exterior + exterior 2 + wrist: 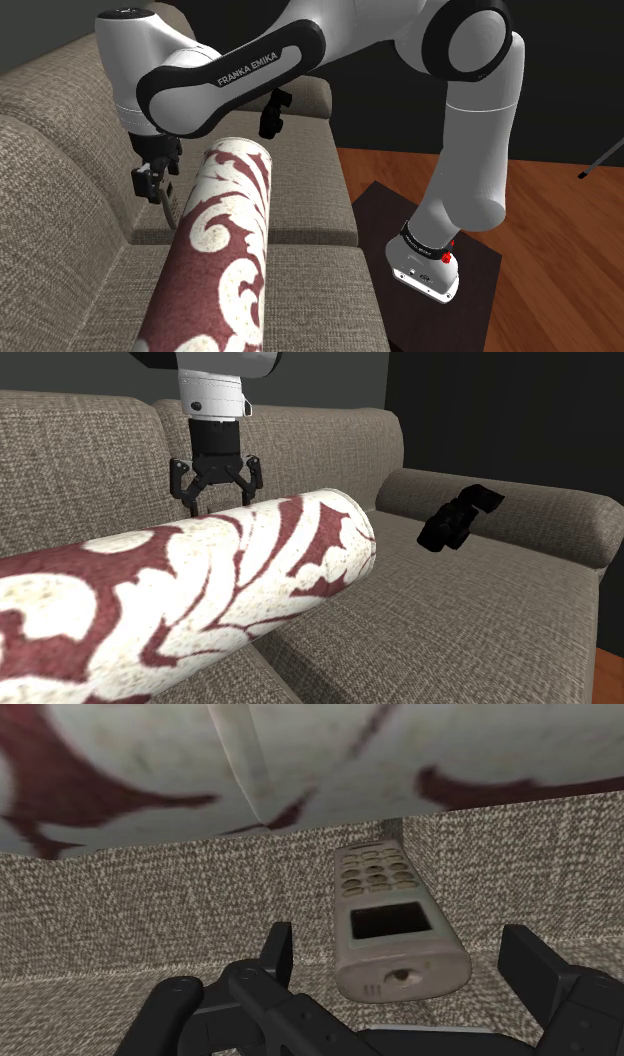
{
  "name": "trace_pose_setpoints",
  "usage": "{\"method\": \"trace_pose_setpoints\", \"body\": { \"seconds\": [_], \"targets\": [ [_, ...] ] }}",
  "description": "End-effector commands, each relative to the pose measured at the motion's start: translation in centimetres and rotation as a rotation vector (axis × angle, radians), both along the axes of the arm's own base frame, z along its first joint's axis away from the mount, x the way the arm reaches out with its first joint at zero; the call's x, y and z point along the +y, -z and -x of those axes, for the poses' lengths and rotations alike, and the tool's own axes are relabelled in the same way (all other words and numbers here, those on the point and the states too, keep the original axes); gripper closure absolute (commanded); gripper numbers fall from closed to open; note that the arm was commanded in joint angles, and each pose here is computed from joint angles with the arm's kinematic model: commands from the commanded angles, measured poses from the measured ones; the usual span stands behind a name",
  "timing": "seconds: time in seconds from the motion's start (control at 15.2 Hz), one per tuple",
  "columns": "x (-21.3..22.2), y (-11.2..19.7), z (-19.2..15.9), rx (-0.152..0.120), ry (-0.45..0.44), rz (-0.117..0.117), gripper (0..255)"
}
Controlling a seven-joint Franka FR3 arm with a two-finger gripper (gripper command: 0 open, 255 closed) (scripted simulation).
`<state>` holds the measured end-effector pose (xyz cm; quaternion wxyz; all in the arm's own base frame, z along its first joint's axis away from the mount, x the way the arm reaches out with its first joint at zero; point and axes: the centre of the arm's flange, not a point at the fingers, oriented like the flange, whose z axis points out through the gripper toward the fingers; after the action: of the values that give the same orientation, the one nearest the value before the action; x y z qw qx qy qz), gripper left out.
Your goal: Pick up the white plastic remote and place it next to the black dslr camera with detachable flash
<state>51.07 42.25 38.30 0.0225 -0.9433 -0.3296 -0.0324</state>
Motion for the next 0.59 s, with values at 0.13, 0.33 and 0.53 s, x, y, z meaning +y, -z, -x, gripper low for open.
{"method": "trace_pose_setpoints", "body": {
  "seconds": [0.13, 0.33, 0.53],
  "targets": [
    [0.00, 0.01, -0.01, 0.000, 0.000, 0.000, 0],
    [0.00, 0.02, -0.01, 0.000, 0.000, 0.000, 255],
    [0.00, 0.01, -0.01, 0.000, 0.000, 0.000, 255]
  ]
}}
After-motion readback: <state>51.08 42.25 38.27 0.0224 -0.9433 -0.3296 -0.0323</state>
